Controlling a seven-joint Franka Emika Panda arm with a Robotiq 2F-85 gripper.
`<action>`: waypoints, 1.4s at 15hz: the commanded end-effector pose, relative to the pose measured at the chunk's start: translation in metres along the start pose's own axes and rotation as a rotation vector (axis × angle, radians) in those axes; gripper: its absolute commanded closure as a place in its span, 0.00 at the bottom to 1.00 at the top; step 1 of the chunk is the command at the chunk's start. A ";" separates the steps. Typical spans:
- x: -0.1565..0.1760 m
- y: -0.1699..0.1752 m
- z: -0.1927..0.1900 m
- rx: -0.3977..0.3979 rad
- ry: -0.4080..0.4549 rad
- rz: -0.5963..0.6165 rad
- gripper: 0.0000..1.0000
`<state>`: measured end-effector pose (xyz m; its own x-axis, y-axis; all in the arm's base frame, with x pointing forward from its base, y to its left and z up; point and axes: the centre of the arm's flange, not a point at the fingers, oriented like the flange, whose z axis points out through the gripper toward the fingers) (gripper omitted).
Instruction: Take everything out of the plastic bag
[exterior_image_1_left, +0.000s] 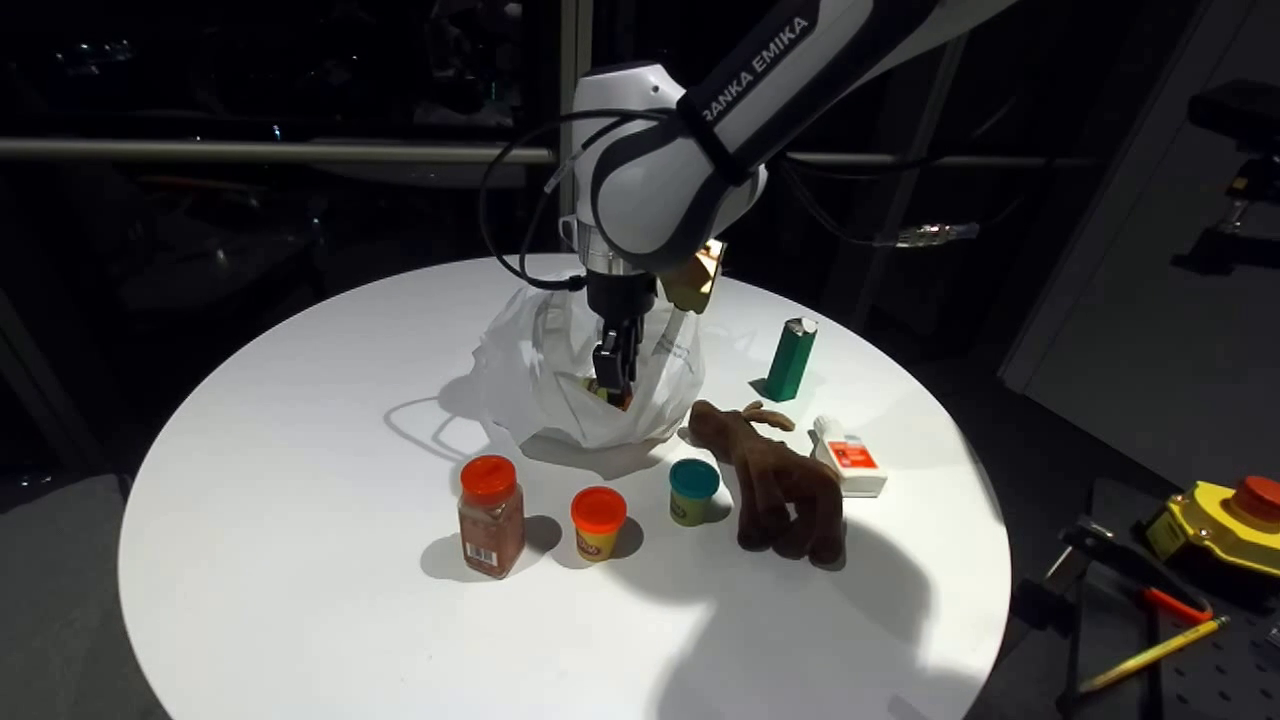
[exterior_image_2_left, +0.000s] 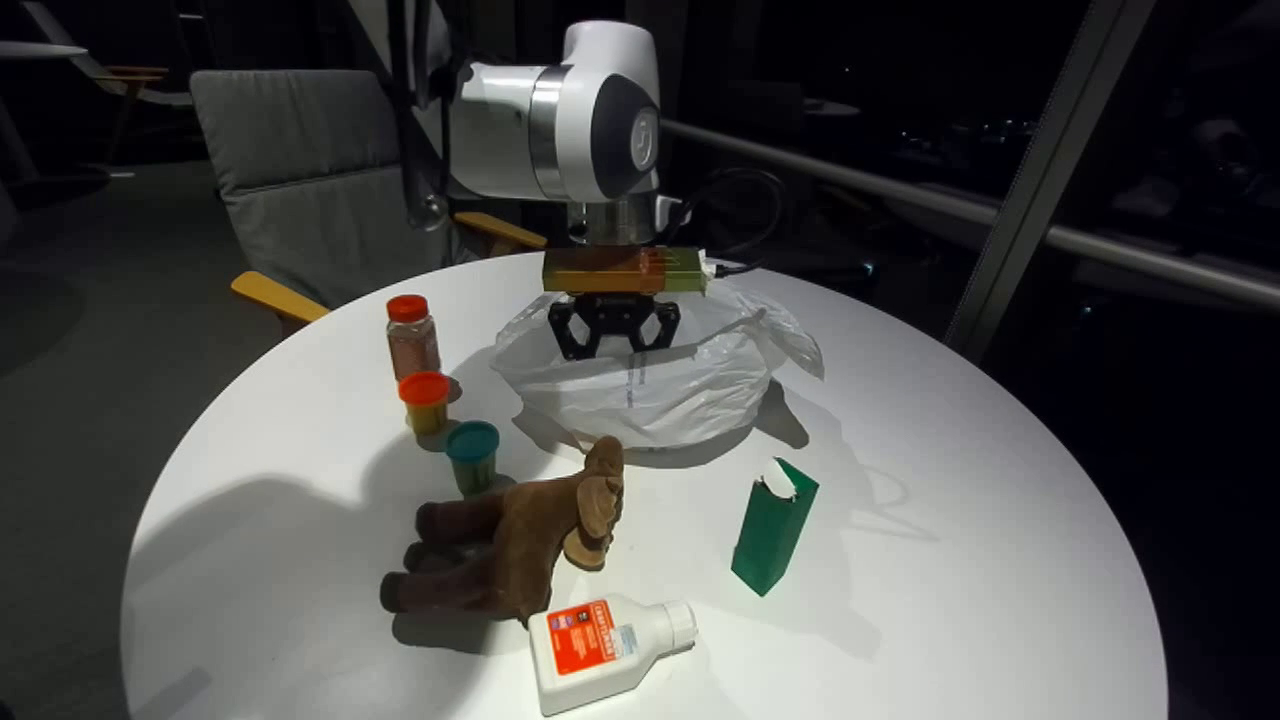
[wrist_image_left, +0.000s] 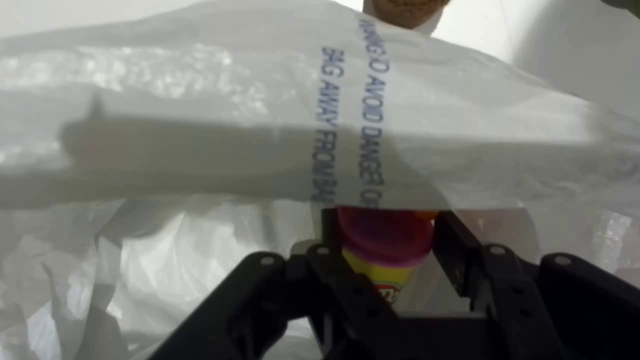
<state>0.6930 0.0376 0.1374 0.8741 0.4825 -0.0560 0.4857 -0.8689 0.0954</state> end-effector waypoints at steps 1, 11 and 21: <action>-0.021 0.014 -0.042 -0.028 -0.019 0.118 0.75; -0.055 0.021 -0.122 -0.034 0.003 0.244 0.75; -0.006 -0.013 -0.072 -0.031 0.075 0.259 0.00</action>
<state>0.6661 0.0525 0.2182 0.9608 0.2751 0.0351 0.2684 -0.9542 0.1320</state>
